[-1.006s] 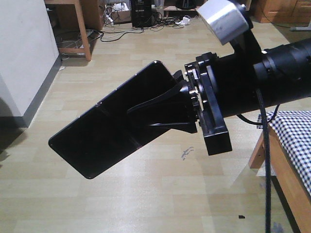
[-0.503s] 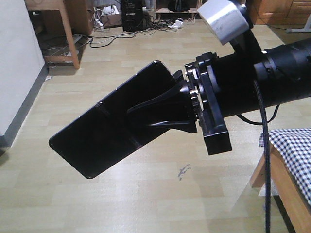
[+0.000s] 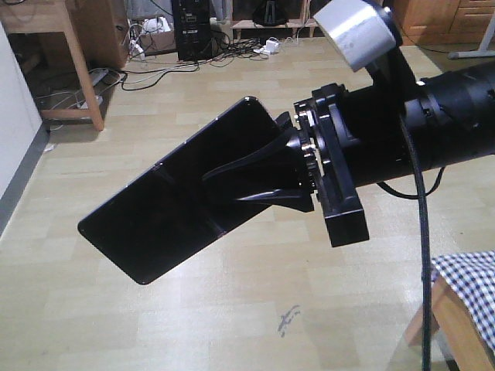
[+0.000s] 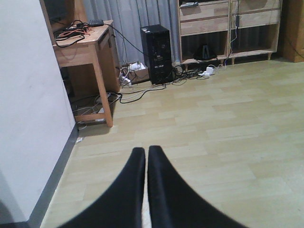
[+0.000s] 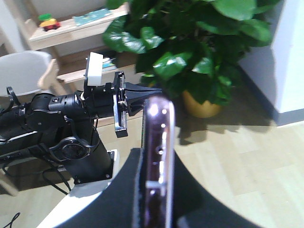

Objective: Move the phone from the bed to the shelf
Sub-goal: 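Hold the phone while the base drives to the wooden shelf unit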

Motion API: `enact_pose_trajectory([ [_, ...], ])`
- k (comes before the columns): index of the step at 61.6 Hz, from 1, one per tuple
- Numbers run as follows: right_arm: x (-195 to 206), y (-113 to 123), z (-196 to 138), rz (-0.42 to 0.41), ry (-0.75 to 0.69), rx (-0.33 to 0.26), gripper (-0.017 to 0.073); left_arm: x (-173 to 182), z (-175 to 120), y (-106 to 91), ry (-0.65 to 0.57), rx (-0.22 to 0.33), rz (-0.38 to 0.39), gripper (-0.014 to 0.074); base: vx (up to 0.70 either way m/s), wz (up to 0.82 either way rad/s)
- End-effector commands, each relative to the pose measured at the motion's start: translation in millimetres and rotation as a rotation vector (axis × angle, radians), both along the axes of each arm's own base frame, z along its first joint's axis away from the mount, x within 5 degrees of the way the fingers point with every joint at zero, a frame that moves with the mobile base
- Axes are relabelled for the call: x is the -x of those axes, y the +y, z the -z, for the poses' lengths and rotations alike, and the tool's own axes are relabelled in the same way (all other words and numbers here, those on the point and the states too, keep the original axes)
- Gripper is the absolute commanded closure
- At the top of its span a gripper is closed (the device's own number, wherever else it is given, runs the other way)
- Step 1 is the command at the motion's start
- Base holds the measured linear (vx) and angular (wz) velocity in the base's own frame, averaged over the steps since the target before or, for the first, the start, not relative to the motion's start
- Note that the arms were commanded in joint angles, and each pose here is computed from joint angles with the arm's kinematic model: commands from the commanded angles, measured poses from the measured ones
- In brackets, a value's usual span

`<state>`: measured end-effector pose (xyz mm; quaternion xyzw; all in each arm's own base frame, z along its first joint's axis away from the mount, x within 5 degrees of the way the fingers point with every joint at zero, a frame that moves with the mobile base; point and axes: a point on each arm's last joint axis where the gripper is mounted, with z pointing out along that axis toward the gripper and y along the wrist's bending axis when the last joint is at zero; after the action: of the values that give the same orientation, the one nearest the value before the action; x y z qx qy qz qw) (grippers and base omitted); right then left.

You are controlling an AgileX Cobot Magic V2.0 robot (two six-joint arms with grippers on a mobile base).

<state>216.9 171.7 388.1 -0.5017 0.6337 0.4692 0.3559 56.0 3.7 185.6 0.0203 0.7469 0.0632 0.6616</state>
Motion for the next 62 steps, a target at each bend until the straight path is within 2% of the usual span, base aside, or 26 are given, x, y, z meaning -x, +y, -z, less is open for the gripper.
enact_pose_trajectory([
  [1,14.9,-2.1,-23.2,-0.058,-0.003,-0.105,0.0561,1.1,-14.6,-0.3,-0.106,0.008,0.003,0.0592,0.41,-0.03],
  [62,14.8,-2.1,-23.2,-0.057,-0.003,-0.105,0.0561,1.1,-14.6,-0.3,-0.106,0.008,0.003,0.0592,0.41,-0.07],
])
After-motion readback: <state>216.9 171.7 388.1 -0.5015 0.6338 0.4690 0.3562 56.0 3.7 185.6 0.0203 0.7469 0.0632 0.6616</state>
